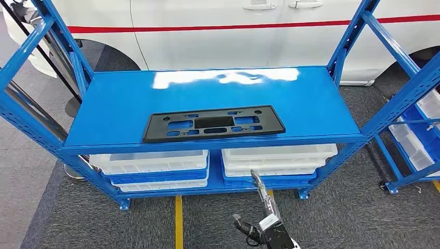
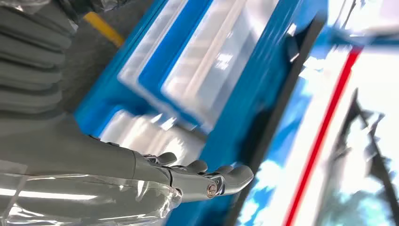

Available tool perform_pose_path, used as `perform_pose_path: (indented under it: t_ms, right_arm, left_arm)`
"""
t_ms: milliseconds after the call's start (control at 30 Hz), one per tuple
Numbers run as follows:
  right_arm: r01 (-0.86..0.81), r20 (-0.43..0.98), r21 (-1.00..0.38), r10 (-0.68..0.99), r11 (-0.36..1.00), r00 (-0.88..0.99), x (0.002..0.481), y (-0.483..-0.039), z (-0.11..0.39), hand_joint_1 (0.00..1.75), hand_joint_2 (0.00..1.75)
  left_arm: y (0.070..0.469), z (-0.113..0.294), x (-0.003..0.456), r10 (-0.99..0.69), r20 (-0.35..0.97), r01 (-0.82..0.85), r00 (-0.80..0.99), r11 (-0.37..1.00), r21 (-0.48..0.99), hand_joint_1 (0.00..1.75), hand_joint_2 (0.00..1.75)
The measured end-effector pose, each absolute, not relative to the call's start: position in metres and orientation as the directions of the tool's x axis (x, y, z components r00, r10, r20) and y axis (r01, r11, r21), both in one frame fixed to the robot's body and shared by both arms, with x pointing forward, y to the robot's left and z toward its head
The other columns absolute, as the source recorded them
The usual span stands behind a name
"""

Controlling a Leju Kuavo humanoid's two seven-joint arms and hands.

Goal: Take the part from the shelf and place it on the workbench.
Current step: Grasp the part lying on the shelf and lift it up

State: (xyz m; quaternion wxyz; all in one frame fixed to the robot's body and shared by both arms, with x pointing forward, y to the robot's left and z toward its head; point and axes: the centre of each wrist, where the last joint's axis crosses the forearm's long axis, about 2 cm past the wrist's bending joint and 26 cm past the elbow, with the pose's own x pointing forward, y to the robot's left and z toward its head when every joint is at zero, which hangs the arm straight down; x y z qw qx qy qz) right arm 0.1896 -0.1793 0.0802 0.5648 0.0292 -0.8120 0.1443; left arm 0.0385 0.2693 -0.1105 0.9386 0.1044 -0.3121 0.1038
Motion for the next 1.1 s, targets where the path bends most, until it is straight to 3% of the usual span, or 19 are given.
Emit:
perform_pose_path:
  t_ms: [433,567,667,767,933,1100]
  right_arm:
    - [-0.375,0.861,-0.206,-0.014,0.904,-0.508,0.18,-0.151,0.12,0.0,0.0]
    - [-0.372,0.858,-0.228,0.005,0.9,-0.514,0.179,-0.151,0.12,0.0,1.75]
    - [-0.281,0.826,-0.336,0.138,0.899,-0.546,0.179,-0.151,0.122,0.0,1.75]
    - [-0.059,0.72,-0.499,0.376,0.865,-0.583,0.178,-0.152,0.125,0.0,1.75]
    - [0.248,0.507,-0.637,0.639,0.73,-0.578,0.176,-0.152,0.129,0.0,1.75]
    - [0.434,0.29,-0.72,0.802,0.542,-0.522,0.184,-0.154,0.13,0.0,1.75]
  left_arm:
    - [0.279,-0.111,0.042,0.123,0.61,-0.237,0.783,0.965,0.11,0.0,0.0]
    - [0.28,-0.111,0.042,0.125,0.601,-0.241,0.789,0.964,0.116,0.0,0.0]
    - [0.28,-0.111,0.041,0.115,0.583,-0.234,0.804,0.963,0.133,0.0,0.0]
    - [0.275,-0.111,0.038,0.068,0.575,-0.19,0.815,0.97,0.155,0.0,0.0]
    - [0.263,-0.111,0.028,0.029,0.571,-0.143,0.82,0.977,0.157,0.0,0.0]
    - [0.259,-0.111,0.028,-0.006,0.576,-0.099,0.817,0.984,0.15,0.0,0.0]
